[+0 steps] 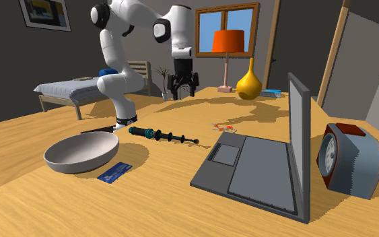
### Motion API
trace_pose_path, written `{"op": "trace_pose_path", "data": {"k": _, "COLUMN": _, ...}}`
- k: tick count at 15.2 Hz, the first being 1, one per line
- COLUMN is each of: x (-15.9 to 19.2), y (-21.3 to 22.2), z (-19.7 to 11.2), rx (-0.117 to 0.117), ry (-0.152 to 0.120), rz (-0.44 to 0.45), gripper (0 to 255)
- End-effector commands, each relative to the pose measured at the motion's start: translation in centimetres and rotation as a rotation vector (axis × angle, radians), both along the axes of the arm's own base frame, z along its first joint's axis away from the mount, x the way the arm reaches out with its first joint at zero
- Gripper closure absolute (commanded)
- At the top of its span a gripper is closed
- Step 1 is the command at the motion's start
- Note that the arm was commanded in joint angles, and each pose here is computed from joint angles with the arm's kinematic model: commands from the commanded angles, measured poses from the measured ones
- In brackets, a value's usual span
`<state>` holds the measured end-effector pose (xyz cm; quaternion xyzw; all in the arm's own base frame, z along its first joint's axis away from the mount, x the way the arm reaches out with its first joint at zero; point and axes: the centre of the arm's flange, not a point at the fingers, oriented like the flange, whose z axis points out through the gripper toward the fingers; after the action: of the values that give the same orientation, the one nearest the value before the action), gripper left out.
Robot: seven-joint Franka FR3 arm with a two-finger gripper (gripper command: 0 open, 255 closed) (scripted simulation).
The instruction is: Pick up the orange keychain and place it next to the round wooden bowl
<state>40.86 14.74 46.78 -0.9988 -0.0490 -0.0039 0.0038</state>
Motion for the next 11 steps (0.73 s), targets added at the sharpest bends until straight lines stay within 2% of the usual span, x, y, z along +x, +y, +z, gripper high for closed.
{"op": "trace_pose_path", "data": {"k": 1, "x": 1.3, "y": 2.3, "z": -1.4, "rx": 0.001, "ry": 0.000, "rz": 0.009, "gripper": 0}}
{"op": "trace_pose_path", "data": {"k": 11, "x": 6.2, "y": 12.1, "z": -8.8, "rx": 0.000, "ry": 0.004, "rz": 0.055, "gripper": 0}}
